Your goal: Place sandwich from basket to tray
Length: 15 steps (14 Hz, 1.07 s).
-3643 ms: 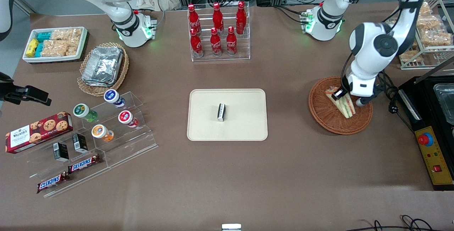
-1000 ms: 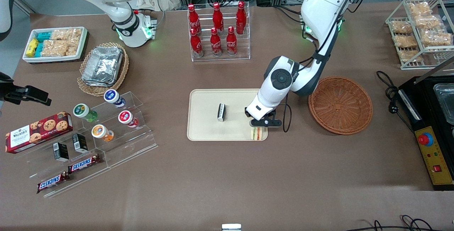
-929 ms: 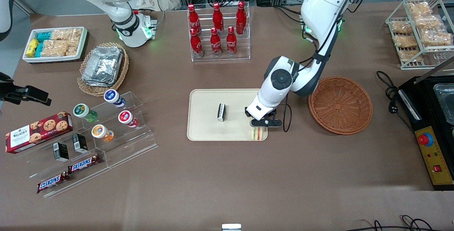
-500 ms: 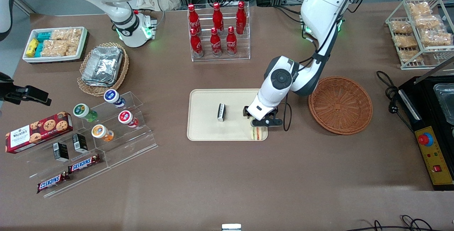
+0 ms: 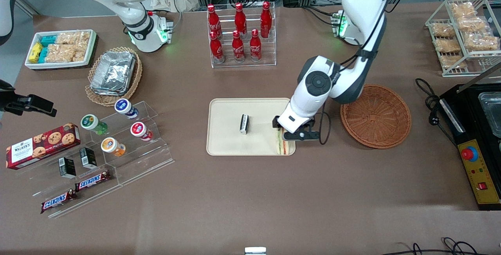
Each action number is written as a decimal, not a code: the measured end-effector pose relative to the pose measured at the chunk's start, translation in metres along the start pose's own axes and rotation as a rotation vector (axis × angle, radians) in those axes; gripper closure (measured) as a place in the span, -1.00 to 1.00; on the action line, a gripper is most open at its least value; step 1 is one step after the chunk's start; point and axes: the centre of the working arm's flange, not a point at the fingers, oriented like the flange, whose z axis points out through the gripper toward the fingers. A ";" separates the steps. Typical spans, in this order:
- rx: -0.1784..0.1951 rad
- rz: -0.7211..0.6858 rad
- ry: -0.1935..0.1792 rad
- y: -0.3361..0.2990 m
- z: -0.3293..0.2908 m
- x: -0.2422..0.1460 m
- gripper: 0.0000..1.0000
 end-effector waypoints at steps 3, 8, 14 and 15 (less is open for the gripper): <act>0.048 0.063 -0.012 -0.038 -0.076 0.031 -0.99; 0.067 0.109 -0.030 -0.115 -0.198 0.053 -0.99; 0.061 0.035 -0.011 -0.194 -0.284 0.038 -0.99; 0.062 0.038 -0.008 -0.206 -0.296 0.035 -0.99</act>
